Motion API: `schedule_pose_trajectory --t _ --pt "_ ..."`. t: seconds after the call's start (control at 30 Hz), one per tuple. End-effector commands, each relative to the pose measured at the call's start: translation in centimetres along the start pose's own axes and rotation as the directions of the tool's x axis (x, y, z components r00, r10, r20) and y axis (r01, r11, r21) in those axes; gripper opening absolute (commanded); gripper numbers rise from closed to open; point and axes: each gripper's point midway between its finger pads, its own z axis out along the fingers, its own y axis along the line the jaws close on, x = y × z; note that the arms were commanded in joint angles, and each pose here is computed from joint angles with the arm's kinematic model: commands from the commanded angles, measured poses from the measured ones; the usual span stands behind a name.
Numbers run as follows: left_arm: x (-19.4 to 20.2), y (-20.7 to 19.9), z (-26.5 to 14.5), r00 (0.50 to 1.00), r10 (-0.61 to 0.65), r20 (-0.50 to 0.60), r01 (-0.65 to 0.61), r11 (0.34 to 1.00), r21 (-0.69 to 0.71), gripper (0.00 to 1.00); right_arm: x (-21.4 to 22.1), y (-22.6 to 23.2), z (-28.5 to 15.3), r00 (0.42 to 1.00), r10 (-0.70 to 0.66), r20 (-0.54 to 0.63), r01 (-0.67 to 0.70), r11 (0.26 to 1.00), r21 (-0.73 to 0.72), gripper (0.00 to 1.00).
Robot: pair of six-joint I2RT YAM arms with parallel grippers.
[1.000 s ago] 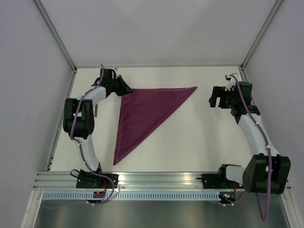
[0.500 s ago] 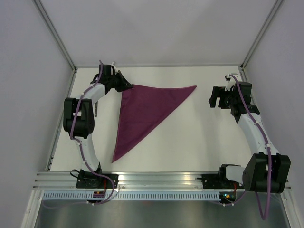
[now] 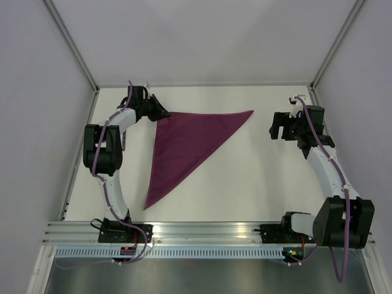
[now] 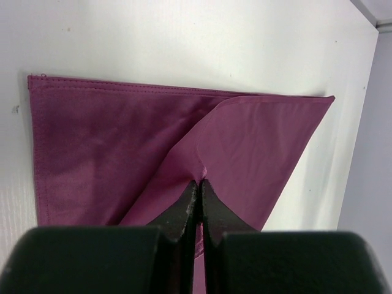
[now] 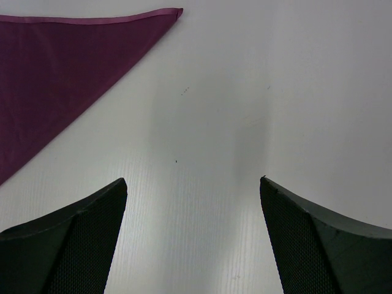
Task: Fold the napkin, place the utensils inside, and roll it up
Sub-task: Fold the napkin at the center of the board, then pick up the knife at the center of the board.
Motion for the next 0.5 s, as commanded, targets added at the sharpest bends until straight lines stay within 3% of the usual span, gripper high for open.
schedule_pose_trajectory --t 0.0,0.07,0.17,0.23,0.27,0.47 --pt "-0.9 0.0 -0.1 1.0 0.0 -0.003 0.0 1.0 0.012 0.1 -1.4 -0.1 -0.1 1.0 -0.011 0.021 0.011 1.0 -0.003 0.94" --pt "-1.1 0.3 0.0 1.0 -0.001 0.005 0.001 1.0 0.005 0.11 -1.3 0.0 0.0 1.0 -0.011 0.02 0.011 1.0 -0.006 0.94" --pt "-1.5 0.9 0.0 1.0 -0.006 0.016 0.006 1.0 -0.011 0.21 -1.2 0.0 -0.1 1.0 -0.012 0.018 0.012 1.0 -0.006 0.94" --pt "-1.9 1.4 0.0 1.0 -0.013 0.027 0.014 1.0 -0.02 0.35 -1.2 0.0 -0.1 1.0 -0.011 0.017 0.011 1.0 -0.008 0.94" --pt "-2.2 1.5 -0.1 0.999 -0.014 0.036 0.015 1.0 -0.024 0.47 -1.1 0.0 -0.1 1.0 -0.012 0.015 0.012 1.0 -0.008 0.94" --pt "-4.9 2.2 -1.9 0.99 0.004 0.138 0.006 0.997 -0.076 0.68 -1.1 0.2 0.0 1.0 -0.012 0.011 0.012 1.0 -0.018 0.94"
